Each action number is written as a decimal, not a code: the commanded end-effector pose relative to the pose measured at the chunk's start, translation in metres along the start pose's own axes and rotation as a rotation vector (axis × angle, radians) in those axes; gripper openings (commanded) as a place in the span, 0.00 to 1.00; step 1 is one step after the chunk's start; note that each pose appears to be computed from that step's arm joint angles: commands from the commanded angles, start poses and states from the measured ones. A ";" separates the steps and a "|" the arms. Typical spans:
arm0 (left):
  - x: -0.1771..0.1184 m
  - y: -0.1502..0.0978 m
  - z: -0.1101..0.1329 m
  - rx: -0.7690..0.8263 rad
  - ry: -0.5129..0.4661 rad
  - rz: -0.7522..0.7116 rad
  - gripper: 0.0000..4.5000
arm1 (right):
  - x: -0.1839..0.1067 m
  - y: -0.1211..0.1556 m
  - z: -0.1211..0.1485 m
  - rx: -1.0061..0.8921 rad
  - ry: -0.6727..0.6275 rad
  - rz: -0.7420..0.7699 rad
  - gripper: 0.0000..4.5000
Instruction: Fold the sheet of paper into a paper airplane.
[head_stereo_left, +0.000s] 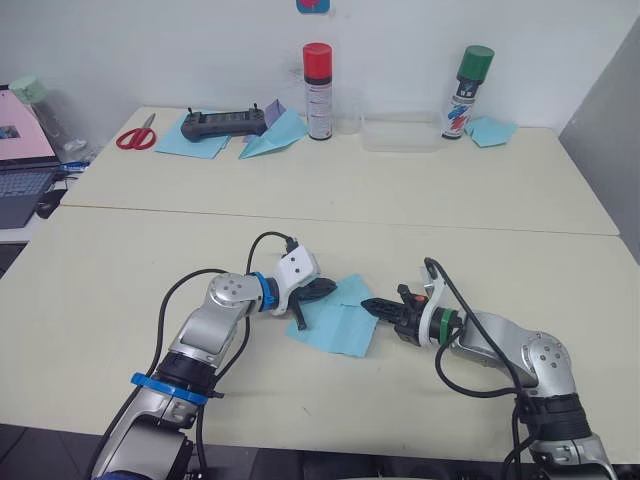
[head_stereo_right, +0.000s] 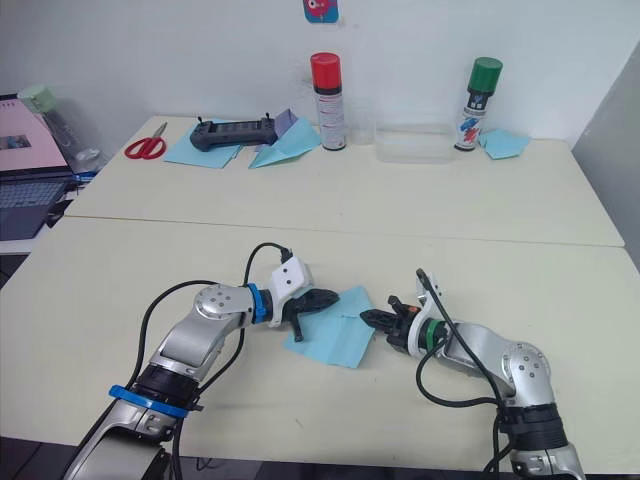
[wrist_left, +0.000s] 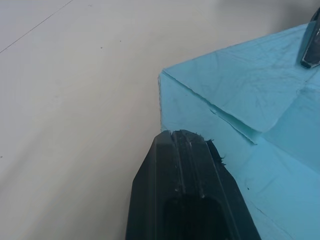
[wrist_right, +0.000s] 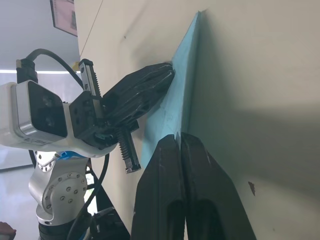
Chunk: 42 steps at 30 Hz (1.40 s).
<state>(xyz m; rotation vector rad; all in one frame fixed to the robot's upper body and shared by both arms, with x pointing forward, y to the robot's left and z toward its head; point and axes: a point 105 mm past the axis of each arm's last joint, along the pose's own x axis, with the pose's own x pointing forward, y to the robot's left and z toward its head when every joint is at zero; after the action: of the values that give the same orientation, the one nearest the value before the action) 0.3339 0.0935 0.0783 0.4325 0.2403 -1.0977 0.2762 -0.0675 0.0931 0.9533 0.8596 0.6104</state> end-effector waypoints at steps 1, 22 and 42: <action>0.002 -0.008 -0.013 -0.017 0.054 -0.030 0.00 | -0.003 0.013 0.002 -0.082 -0.006 0.043 0.01; 0.000 -0.027 0.001 -0.073 -0.017 -0.131 0.00 | 0.027 0.027 0.003 -0.284 0.037 0.107 0.01; -0.038 0.004 -0.031 -0.043 0.186 -0.044 0.00 | 0.028 0.023 0.005 -0.300 0.026 0.098 0.01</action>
<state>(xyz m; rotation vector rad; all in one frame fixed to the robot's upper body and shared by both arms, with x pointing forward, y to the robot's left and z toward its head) 0.3263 0.1308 0.0861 0.4842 0.3453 -1.1027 0.2913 -0.0374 0.0970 0.7194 0.7562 0.7980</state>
